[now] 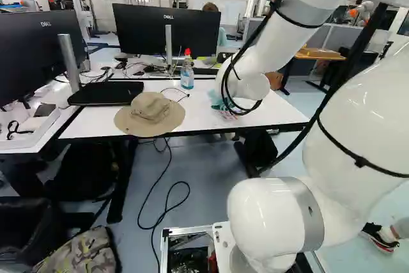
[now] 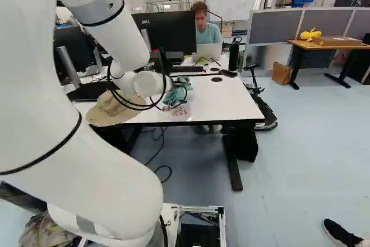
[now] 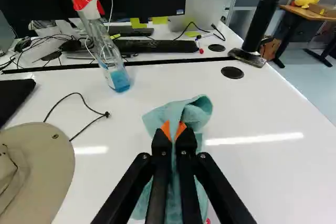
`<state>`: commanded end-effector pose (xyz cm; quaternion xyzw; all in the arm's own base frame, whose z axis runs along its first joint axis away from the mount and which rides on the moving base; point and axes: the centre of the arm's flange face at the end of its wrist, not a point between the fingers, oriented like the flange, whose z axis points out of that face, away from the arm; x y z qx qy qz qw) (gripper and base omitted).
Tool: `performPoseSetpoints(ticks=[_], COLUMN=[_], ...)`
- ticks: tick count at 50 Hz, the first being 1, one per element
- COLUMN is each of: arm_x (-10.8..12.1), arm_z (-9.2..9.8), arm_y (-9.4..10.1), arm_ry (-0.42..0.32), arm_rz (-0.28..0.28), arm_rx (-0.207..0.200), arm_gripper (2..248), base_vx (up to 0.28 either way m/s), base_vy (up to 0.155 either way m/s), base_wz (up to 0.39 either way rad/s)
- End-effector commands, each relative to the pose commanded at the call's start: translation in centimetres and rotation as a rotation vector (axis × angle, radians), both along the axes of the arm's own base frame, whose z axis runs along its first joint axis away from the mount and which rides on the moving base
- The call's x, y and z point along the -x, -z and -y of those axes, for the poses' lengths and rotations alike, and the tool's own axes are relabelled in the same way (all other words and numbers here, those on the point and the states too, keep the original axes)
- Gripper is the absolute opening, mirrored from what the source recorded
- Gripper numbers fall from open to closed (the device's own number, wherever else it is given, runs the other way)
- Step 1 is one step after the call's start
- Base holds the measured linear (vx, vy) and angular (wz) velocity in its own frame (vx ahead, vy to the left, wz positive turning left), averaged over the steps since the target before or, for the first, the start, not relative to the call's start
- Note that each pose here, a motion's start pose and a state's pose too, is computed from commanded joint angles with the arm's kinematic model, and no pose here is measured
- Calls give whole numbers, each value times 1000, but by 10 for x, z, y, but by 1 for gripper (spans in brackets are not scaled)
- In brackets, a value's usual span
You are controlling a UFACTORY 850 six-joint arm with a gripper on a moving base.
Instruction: Clean the table with the green towel
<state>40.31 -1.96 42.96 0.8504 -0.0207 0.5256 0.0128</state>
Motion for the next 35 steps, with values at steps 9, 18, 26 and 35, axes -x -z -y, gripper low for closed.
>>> performPoseSetpoints(ticks=[9,18,26,35], arm_x=[-2,-4,-7,-8], arm_z=[0,0,0,0], arm_y=[9,19,27,33], arm_ry=[0,0,0,0], arm_rz=[-23,-46,-66,-82], arm_rx=[-1,-2,-3,-4], arm_gripper=[25,25,25,25], base_vx=[0,0,0,0], base_vy=[0,0,0,0], base_wz=[0,0,0,0])
